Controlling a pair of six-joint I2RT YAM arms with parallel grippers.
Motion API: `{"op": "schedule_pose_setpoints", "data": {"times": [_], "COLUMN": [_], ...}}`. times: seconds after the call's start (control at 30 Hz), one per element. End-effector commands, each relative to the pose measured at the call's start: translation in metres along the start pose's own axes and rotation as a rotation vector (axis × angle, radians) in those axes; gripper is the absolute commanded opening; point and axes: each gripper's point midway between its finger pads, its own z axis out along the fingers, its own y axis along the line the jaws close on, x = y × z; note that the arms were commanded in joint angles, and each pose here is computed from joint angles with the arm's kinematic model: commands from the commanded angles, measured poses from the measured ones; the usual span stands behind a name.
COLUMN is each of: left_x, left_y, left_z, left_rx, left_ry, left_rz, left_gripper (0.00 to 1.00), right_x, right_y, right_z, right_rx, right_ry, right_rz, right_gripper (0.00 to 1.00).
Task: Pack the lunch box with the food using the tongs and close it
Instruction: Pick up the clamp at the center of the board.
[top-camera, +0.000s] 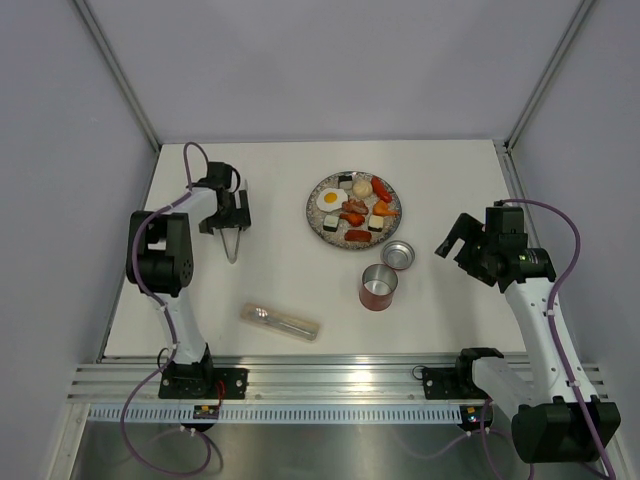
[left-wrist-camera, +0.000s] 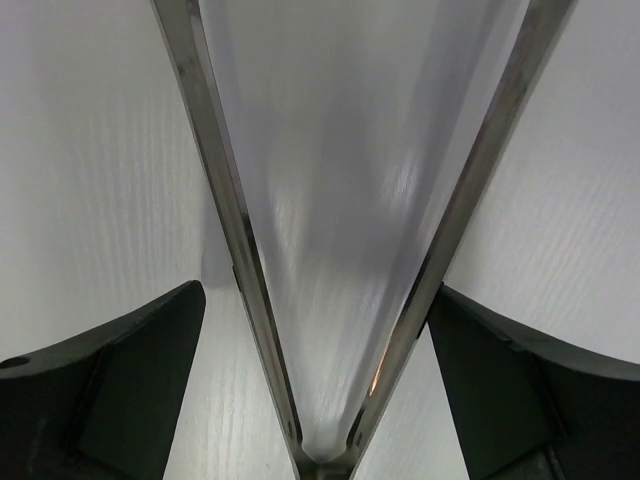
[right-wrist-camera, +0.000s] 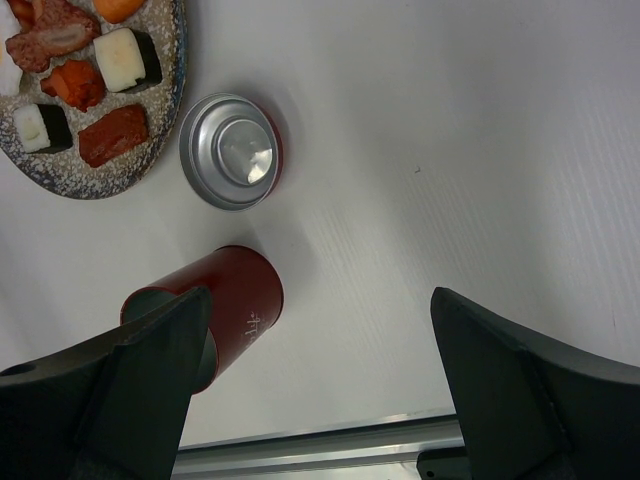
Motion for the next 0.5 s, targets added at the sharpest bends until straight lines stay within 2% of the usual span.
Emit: {"op": "schedule_pose_setpoints", "data": {"times": [0.0,0.13,0.2,0.33,0.47], "left_x": [-0.027,-0.035,-0.036,-0.030,-0.024], "left_y": [-0.004,-0.007,-0.009,-0.010,-0.011], "left_z": [0.003,0.005,0.007,0.006,0.005], "left_rx": [0.003,0.016,0.019,0.030,0.040], "left_ry": [-0.031,-0.039,-0.024,-0.018,-0.013], "left_rz": [-0.011,-0.002,-0.001,-0.010,-0.012], "left_gripper": [0.92,0.87,0.80,0.73,0.60], "right_x": [-0.005,-0.004,-0.004,-0.002,-0.003], "right_y": [0.005,0.005,0.003,0.001,0.003], "right_z": [-0.005,-0.005,-0.006,-0.006,-0.006], "right_rx": [-0.018,-0.019,-0.008,-0.003,-0.010], "right_ry": [-0.018,-0.015,-0.017,-0.017,-0.018], "right_rz": [0.006,0.005,0.007,0.011,0.013], "right_gripper": [0.99,1.00,0.99,0.99,0.99]}}
